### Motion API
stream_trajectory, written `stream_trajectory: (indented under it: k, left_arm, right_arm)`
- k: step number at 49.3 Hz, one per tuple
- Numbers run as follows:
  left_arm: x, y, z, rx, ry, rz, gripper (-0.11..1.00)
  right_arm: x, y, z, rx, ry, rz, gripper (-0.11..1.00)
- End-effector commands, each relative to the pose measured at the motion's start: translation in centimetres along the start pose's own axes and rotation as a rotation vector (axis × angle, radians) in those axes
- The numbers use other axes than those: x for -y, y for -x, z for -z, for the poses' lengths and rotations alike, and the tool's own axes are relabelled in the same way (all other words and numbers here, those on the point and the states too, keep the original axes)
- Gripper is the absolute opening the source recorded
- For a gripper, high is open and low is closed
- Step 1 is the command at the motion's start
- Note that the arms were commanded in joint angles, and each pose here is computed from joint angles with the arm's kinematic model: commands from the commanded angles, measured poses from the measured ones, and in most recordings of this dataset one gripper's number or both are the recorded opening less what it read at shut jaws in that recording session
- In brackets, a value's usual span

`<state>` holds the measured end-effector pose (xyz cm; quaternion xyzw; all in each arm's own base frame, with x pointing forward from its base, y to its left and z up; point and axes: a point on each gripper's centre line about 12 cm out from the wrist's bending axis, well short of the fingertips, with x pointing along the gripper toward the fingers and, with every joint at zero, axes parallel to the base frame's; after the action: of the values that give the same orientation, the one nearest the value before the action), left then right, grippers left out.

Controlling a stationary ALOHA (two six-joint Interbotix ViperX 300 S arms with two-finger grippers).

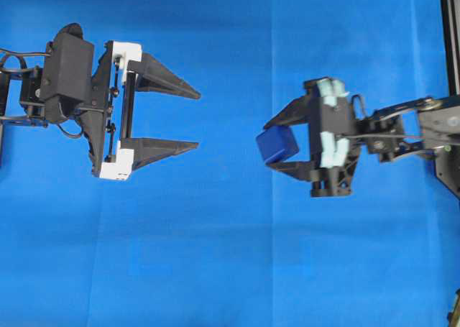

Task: Handover the blue block to the right arm after grasping it with the left arm, then place it in the designated position.
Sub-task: 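Lower the cube with the right gripper toward the table center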

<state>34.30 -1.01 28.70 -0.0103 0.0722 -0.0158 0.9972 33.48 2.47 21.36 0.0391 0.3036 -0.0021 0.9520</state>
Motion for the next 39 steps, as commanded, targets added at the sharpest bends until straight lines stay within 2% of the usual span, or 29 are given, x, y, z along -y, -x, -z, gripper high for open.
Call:
stream_trajectory:
  k: [1, 19, 39]
  left_arm:
    - [0.0, 0.1, -1.6, 0.048, -0.002, 0.000, 0.92]
    - [0.0, 0.0, -1.5, 0.044, -0.002, 0.000, 0.92]
    - [0.0, 0.0, -1.6, 0.045, 0.001, 0.000, 0.92]
  right_arm:
    - [-0.2, -1.0, 0.0, 0.012, -0.009, -0.025, 0.49]
    - [-0.8, -5.8, 2.7, -0.013, -0.067, -0.110, 0.49]
    - [-1.2, -9.0, 4.3, -0.025, -0.094, -0.154, 0.49]
